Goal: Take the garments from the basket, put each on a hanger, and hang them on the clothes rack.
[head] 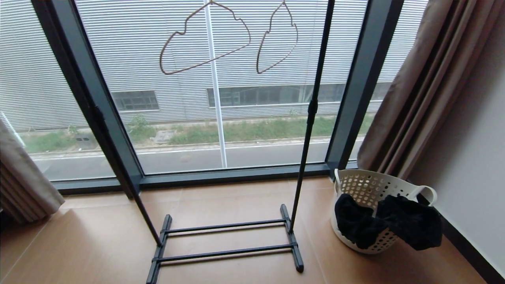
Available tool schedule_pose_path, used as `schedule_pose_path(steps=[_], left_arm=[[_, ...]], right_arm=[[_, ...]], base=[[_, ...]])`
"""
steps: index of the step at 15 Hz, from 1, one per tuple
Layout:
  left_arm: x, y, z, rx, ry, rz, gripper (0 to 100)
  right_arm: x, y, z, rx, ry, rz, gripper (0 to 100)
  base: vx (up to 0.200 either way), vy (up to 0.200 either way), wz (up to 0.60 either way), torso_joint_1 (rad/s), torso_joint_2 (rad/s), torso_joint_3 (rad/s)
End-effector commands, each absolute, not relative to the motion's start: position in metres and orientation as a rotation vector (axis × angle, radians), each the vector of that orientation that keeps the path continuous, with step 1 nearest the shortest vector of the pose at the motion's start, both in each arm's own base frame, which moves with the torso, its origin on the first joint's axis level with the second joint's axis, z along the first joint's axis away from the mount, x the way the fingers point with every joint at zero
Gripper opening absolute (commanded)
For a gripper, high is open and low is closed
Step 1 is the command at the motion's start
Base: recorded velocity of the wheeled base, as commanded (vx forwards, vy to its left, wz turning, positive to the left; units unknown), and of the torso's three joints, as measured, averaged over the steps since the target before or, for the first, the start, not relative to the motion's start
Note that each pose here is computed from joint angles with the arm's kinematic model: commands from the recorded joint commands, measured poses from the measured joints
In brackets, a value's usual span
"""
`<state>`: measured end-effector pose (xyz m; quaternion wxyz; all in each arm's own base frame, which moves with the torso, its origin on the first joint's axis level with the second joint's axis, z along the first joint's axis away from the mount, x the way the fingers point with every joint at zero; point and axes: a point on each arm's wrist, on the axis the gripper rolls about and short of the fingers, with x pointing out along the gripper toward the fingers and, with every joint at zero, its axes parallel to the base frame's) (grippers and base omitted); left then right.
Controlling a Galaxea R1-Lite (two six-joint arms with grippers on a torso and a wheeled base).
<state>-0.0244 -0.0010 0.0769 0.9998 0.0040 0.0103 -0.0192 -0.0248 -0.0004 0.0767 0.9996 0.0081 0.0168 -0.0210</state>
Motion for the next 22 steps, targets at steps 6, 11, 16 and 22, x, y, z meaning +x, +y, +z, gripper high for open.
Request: schedule_pose_path(steps=[6,11,16,22], left_arm=[[-0.0243,-0.0010,0.0768,0.009,0.023,-0.037,100],[-0.0243,-0.0010,0.0766,0.009,0.024,-0.037,100],[-0.0243,-0.0010,0.0766,0.009,0.024,-0.037,100],[-0.0243,-0.0010,0.0768,0.009,0.023,-0.037,100]], right_arm=[[-0.0248,-0.0004,0.0767,0.017,0.033,-0.042,100],[-0.0248,-0.0004,0.0767,0.017,0.033,-0.042,100],[-0.0248,-0.0004,0.0767,0.017,0.033,-0.042,100],[-0.0248,-0.0004,0.0767,0.017,0.033,-0.042,100]], base=[[0.000,-0.033,-0.40,0.004,0.00,0.003],[0.000,-0.200,0.00,0.000,0.00,0.000],[0.080,-0.200,0.00,0.001,0.00,0.003],[0.200,0.000,0.00,0.002,0.01,0.002]])
